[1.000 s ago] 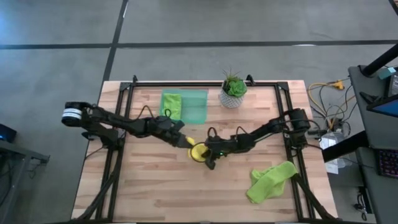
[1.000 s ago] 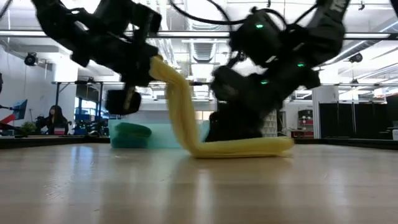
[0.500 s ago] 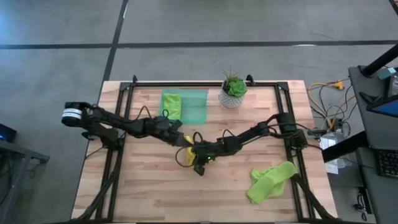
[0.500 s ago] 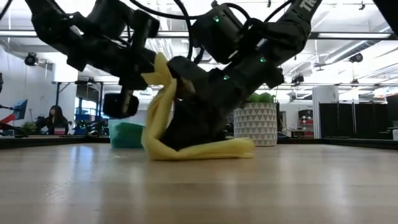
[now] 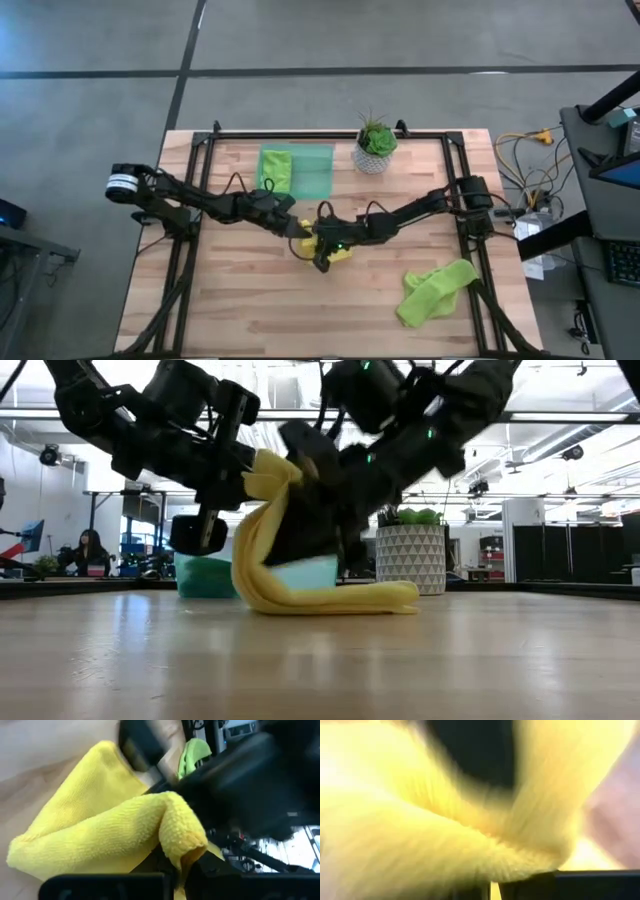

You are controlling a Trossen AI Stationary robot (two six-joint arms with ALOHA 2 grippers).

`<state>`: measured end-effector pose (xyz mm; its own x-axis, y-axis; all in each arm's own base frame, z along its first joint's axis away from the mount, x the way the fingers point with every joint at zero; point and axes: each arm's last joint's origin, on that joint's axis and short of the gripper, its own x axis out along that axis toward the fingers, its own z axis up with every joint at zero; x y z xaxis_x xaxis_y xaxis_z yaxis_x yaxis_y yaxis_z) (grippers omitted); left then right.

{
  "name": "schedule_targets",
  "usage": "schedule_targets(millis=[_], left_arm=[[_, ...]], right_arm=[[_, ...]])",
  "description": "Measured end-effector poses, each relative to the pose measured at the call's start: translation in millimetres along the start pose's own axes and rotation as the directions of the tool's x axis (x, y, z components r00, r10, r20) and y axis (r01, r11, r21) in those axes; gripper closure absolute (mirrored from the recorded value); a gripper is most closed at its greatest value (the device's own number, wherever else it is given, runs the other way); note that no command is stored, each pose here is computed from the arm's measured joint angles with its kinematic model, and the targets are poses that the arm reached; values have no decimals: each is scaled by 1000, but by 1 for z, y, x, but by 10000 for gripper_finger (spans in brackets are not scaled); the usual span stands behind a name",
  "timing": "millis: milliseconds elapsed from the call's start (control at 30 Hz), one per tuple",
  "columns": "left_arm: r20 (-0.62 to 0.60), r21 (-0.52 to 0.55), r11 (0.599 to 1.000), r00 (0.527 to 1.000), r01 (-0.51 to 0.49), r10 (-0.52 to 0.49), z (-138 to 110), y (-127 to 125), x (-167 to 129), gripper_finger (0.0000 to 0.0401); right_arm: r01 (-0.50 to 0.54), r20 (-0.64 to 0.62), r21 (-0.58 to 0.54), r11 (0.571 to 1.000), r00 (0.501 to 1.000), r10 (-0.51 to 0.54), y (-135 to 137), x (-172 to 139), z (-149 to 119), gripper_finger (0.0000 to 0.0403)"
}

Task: Fold microfiber towels
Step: Fold the yellow microfiber towel

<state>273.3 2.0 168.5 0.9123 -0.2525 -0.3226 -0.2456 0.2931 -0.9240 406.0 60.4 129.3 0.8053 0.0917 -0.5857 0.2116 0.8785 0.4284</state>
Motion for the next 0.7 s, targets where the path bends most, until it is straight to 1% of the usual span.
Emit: schedule_targets(millis=[67,167,333,400,500,600,700], left_arm=[[-6,-1,1000,1000,1,-1,0,1,0,401],[-4,1,1000,1000,8,-8,0,0,-1,401],[-6,-1,1000,1000,14,-14,0,-1,-1,401],[-5,-6,1000,1000,16,-16,0,-1,-1,401],[-3,-22,1000,1000,19,-19,1,-3,0,401],[6,-38,999,1000,15,-14,2,-6,1,401],[9,-56,998,1000,-10,11,4,-5,6,401]], right_arm=[[27,43,-21,999,999,-27,5,-7,4,394],[86,22,-42,995,996,-85,5,-17,2,394],[188,-15,-61,980,982,-189,4,-44,0,394],[246,-19,-65,967,969,-248,6,-56,-8,394],[296,5,-48,954,955,-296,11,-78,-19,394],[328,28,-4,945,944,-328,12,-96,-33,394],[349,24,51,936,936,-350,6,-105,-49,394]])
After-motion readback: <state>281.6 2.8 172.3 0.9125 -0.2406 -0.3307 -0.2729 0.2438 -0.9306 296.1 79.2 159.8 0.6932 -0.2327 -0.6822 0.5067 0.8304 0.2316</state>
